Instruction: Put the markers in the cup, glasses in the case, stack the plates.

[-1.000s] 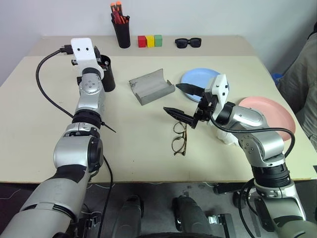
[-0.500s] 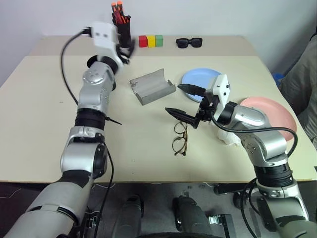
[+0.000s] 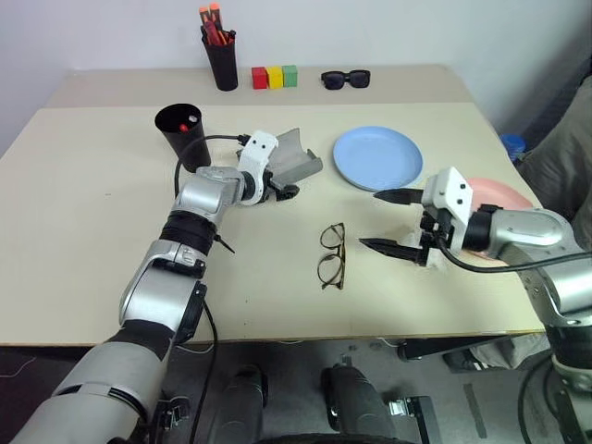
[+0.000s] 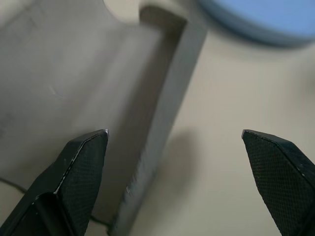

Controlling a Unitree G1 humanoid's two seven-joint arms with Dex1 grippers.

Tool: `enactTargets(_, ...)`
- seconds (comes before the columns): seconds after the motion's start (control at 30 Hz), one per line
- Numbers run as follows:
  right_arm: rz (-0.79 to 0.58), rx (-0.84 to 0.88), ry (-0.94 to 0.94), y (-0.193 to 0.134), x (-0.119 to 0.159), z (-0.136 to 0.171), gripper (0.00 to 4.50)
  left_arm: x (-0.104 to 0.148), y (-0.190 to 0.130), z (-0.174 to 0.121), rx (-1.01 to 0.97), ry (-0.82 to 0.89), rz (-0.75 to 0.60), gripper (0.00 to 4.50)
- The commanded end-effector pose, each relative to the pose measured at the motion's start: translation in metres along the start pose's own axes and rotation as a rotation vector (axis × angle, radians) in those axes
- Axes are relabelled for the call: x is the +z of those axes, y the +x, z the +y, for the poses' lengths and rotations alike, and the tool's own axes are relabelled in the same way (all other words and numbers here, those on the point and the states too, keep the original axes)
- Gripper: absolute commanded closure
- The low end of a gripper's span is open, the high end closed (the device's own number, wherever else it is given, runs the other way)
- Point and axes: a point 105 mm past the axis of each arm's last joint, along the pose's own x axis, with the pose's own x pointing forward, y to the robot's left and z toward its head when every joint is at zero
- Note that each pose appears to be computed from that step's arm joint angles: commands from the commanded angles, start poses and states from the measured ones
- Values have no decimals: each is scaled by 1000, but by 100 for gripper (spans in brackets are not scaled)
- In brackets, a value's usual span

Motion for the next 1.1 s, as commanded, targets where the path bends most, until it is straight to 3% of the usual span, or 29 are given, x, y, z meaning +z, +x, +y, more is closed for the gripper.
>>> enactTargets(0.03, -21, -35, -55, -9, 13, -1, 0, 10, 1, 0, -7, -2, -4, 2)
enactTargets(0.1, -20, -39, -52, -10, 11, 1, 0, 10, 2, -1, -18, -14, -4, 2)
enactTargets(0.2, -22, -50, -45, -9, 9, 3, 0, 9, 5, 3, 0, -24, -8, 84)
enactTargets(0.43, -28, -52, -38, -5, 8, 4, 0, 12, 2, 5, -17, 35, -52, 446)
enactTargets(0.7, -46, -17, 1, 2, 11, 8, 0, 12, -28, 15, -93, 207, -116, 446)
enactTargets(0.87, -54, -1, 70, 8, 11, 12, 0, -18, -88, -7, -375, 463, -83, 446)
enactTargets(1.0, -72, 12, 69, 12, 13, 15, 0, -21, -101, 1, -348, 398, -60, 446)
enactTargets(1.1, -63, 37, 115, 14, 10, 18, 0, -32, -118, -9, -442, 438, -21, 446)
